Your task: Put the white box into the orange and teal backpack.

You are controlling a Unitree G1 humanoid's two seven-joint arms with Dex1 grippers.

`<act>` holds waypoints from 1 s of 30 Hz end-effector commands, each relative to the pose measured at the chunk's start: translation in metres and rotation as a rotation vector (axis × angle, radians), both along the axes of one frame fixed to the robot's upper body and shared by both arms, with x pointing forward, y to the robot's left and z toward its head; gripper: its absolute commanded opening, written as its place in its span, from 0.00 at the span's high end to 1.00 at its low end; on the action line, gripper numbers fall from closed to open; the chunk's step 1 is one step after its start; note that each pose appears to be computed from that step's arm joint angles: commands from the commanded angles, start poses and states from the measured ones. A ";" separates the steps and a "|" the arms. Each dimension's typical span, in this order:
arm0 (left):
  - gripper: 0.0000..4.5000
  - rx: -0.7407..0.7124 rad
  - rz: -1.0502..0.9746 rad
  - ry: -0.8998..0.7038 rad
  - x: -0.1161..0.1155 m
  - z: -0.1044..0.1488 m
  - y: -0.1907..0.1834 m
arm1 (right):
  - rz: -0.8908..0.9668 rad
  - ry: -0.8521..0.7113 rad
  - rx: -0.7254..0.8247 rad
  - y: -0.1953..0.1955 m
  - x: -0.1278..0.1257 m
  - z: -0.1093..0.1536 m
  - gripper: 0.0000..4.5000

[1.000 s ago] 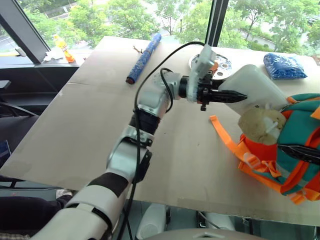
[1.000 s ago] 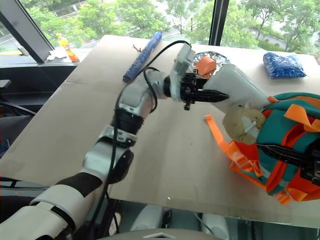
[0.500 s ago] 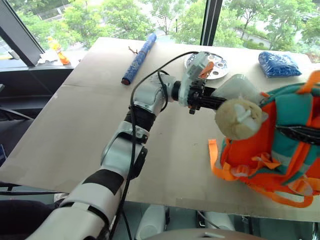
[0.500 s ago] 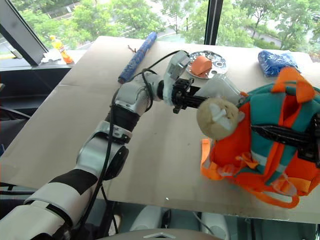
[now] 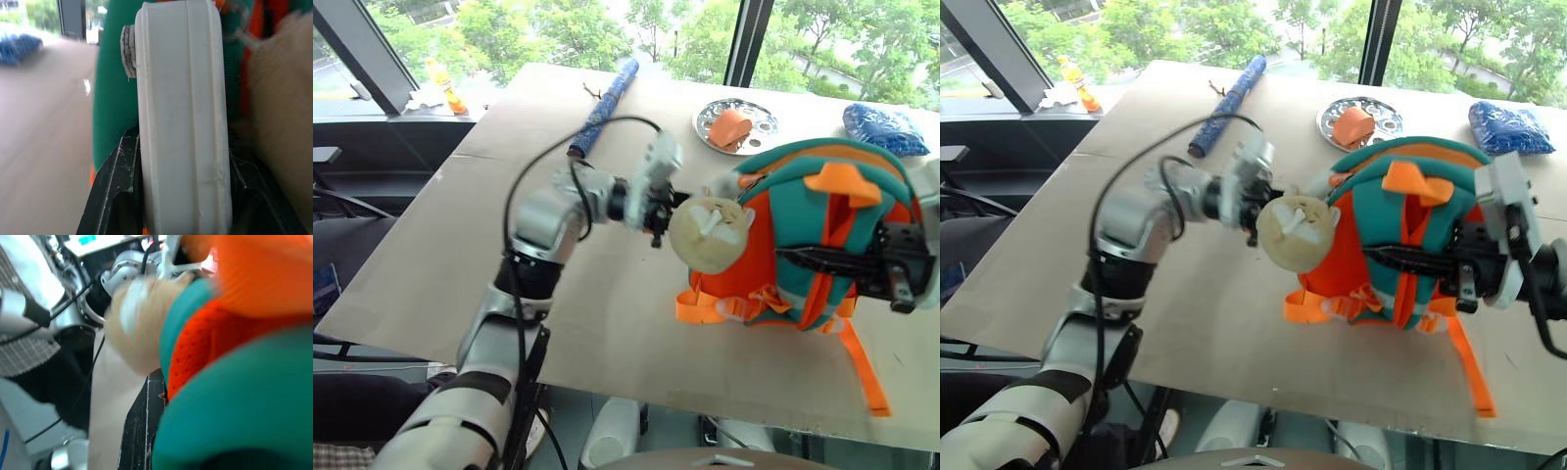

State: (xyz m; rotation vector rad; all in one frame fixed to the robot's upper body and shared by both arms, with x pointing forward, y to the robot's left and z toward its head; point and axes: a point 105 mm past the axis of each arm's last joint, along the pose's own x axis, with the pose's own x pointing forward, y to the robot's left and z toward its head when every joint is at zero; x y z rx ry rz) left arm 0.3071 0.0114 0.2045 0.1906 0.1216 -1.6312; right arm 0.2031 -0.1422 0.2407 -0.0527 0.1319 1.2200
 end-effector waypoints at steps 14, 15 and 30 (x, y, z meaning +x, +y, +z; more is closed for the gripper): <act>0.35 0.013 -0.099 -0.097 0.003 -0.009 -0.070 | -0.102 -0.047 0.034 0.005 -0.008 -0.013 1.00; 0.27 0.004 -0.083 -0.096 0.007 -0.005 -0.065 | -0.110 -0.052 0.032 0.004 -0.007 -0.013 1.00; 0.01 -0.121 -0.038 0.076 0.007 0.045 0.040 | -0.155 -0.070 0.108 -0.012 0.008 0.003 1.00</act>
